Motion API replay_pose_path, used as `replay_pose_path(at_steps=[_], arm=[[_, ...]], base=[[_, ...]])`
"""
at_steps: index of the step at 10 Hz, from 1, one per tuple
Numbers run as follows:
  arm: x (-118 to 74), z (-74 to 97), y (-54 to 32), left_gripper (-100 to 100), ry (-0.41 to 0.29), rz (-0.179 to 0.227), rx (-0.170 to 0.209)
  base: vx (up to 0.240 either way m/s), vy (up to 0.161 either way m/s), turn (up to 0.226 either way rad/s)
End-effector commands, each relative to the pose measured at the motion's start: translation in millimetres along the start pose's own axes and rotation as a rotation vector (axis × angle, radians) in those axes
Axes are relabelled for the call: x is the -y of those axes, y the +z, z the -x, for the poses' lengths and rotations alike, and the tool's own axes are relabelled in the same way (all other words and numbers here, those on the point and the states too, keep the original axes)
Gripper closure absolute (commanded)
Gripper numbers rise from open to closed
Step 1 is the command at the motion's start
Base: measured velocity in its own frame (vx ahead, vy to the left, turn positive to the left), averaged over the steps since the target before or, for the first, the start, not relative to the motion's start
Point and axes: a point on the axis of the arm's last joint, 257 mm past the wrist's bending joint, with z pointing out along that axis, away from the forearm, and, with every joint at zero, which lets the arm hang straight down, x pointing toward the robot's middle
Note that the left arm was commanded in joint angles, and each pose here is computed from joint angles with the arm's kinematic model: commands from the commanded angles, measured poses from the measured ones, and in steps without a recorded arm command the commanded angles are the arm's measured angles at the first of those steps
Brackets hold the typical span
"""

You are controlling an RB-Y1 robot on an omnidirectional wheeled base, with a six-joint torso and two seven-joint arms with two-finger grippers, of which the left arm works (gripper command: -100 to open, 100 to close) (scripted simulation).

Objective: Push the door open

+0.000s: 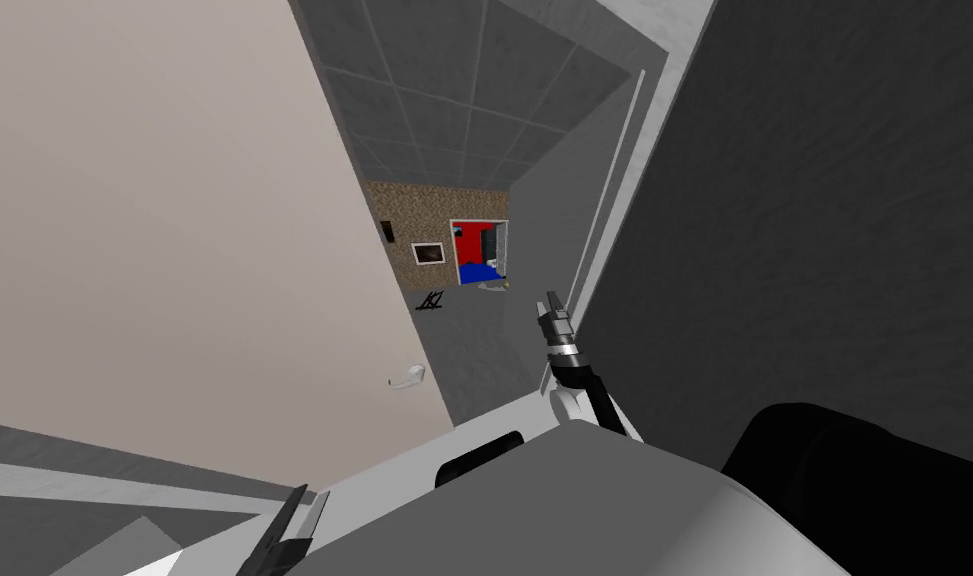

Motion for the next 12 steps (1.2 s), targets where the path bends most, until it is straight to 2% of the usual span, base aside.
replay_pose_path(at_steps=[1,4,6,8,12], arm=[[-8.7,-9.8,-5.4,-100,-0.040,0.012,-0.003],[-19.2,-23.6,-13.3,-100,-0.098,0.027,-0.006],[-19.6,-24.6,-13.7,-100,-0.100,0.028,-0.006],[-18.8,-21.4,-13.2,-100,-0.094,0.028,-0.008],[-15.7,-9.3,-11.2,-100,-0.067,0.030,-0.012]], base=[[0.152,-0.121,-0.010],[0.150,-0.177,0.004],[0.077,-0.136,0.016],[0.019,0.116,-0.035],[0.004,0.183,-0.036]])
